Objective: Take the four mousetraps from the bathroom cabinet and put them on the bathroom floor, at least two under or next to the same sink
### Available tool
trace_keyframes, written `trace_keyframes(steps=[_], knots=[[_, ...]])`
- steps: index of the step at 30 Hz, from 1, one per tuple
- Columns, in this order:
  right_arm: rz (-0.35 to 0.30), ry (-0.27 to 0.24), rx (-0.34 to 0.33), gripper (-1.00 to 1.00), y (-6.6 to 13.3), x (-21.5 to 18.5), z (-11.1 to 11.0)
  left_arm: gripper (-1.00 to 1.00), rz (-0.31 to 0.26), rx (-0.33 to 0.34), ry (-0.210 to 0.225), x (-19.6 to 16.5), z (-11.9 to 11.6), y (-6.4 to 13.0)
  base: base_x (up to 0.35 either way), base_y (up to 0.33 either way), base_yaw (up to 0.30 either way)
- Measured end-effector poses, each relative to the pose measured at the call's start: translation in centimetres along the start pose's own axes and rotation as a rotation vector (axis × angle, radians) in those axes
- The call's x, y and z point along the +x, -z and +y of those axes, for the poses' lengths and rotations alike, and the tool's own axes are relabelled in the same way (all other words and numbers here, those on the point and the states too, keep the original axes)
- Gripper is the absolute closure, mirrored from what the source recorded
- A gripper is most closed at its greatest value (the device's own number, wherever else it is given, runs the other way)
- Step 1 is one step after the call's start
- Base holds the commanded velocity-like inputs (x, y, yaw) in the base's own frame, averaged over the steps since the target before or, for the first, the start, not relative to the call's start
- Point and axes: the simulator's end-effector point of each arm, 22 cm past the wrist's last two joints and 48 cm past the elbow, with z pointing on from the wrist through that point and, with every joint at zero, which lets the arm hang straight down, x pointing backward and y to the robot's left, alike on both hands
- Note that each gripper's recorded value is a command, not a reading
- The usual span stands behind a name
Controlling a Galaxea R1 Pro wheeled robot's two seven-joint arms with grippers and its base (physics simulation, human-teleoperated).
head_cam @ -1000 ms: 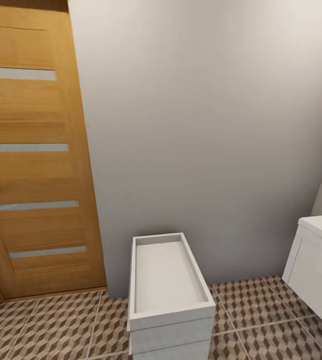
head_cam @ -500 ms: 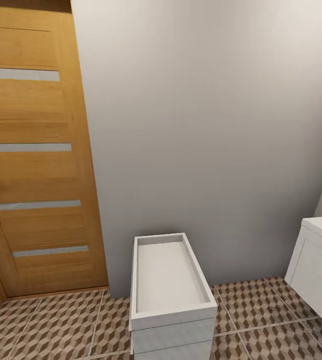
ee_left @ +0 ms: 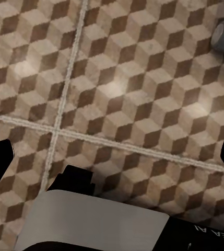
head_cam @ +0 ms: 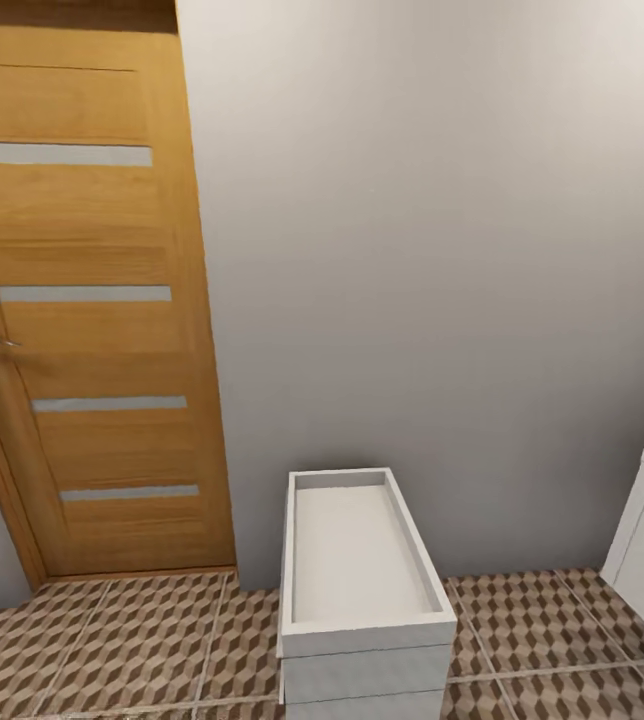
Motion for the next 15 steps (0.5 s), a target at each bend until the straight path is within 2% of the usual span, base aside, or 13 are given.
trace_keyframes(steps=[15], knots=[[0.0,0.0,0.0,-1.0,0.0,0.0,-0.02,-1.0,0.001,0.001,-0.001,0.01,-0.06,0.0,0.0,0.0,0.271]])
